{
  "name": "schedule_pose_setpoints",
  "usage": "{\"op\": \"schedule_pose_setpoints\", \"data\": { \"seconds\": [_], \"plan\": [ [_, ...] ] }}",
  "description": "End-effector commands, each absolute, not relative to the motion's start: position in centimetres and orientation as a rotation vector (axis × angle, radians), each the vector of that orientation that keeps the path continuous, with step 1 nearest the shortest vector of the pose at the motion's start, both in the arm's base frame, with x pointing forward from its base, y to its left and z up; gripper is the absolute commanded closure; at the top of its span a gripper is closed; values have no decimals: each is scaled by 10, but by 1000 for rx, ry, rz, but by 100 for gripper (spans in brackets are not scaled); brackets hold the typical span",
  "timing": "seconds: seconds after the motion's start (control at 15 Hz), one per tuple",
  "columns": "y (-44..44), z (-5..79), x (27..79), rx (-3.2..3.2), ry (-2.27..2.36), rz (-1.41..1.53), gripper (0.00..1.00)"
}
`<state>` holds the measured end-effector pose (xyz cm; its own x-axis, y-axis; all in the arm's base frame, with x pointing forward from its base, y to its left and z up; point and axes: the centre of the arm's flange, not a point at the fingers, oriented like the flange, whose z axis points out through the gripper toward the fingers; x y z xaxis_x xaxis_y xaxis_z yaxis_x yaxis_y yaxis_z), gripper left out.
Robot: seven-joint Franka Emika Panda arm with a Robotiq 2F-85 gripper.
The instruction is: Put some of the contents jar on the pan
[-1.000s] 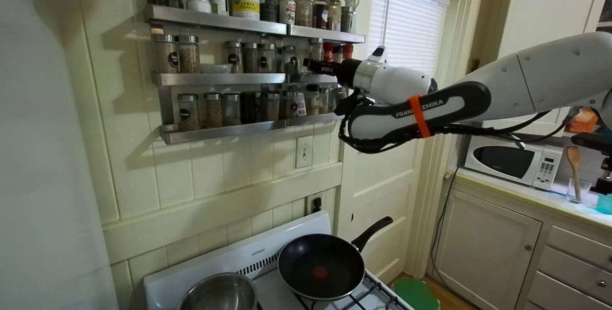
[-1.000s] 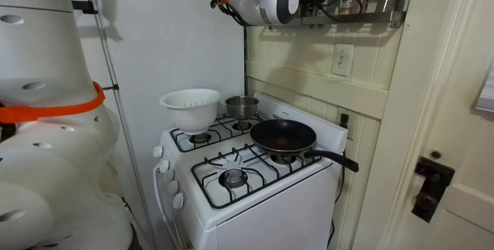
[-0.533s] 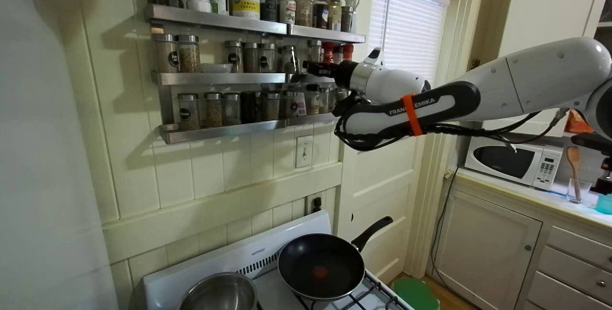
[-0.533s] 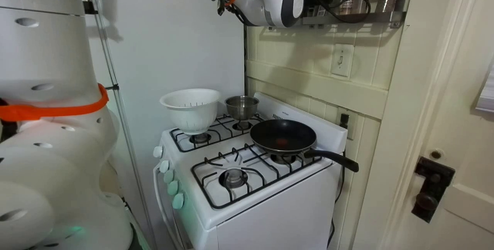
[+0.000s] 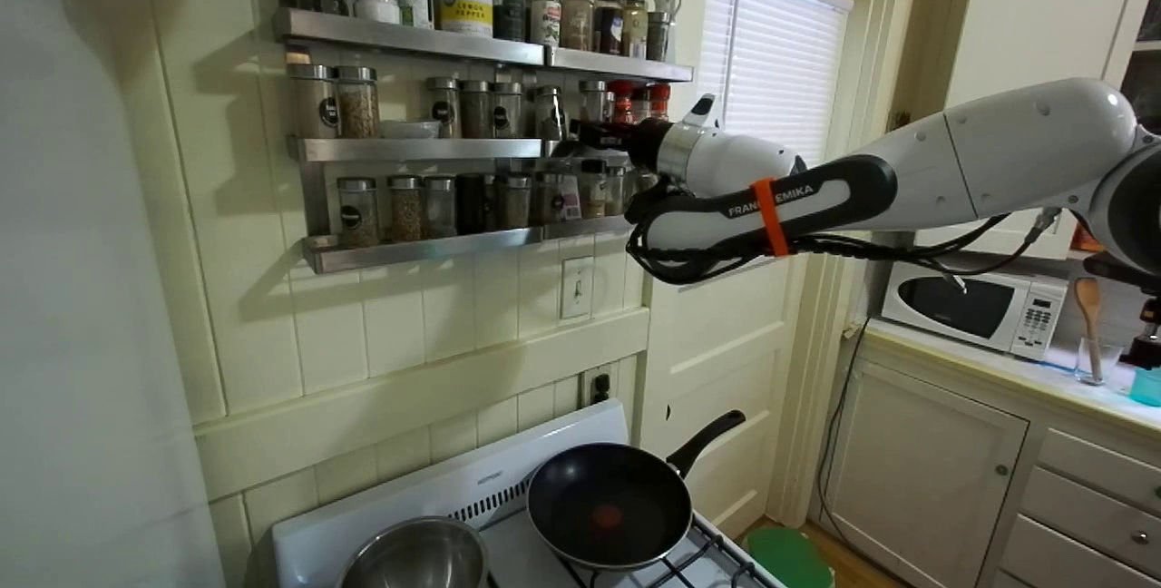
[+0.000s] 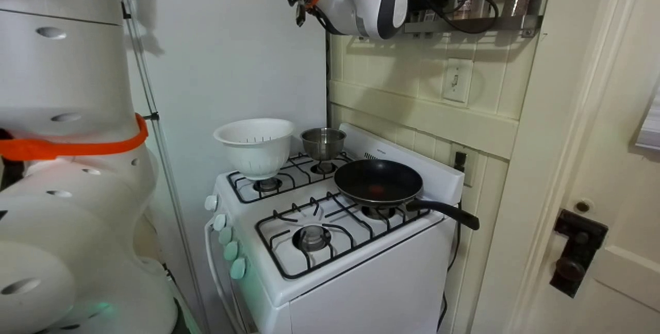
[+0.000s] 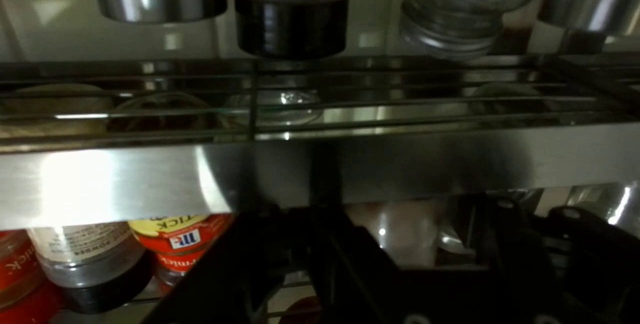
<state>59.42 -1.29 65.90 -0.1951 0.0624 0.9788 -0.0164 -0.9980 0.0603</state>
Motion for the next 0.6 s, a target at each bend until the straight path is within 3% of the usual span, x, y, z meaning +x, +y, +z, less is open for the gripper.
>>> {"op": "schedule_pose_setpoints", "data": {
  "seconds": [0.0, 0.13, 0.33, 0.47, 0.53],
  "plan": [
    [-6, 658, 606, 1948, 43, 2387, 20],
    [-5, 657, 606, 1949, 47, 2386, 21],
    [-6, 657, 607, 1947, 49, 2381, 38],
    [-4, 657, 607, 1949, 50, 2384, 37],
    [-3, 657, 607, 1950, 51, 2386, 41]
  ]
}}
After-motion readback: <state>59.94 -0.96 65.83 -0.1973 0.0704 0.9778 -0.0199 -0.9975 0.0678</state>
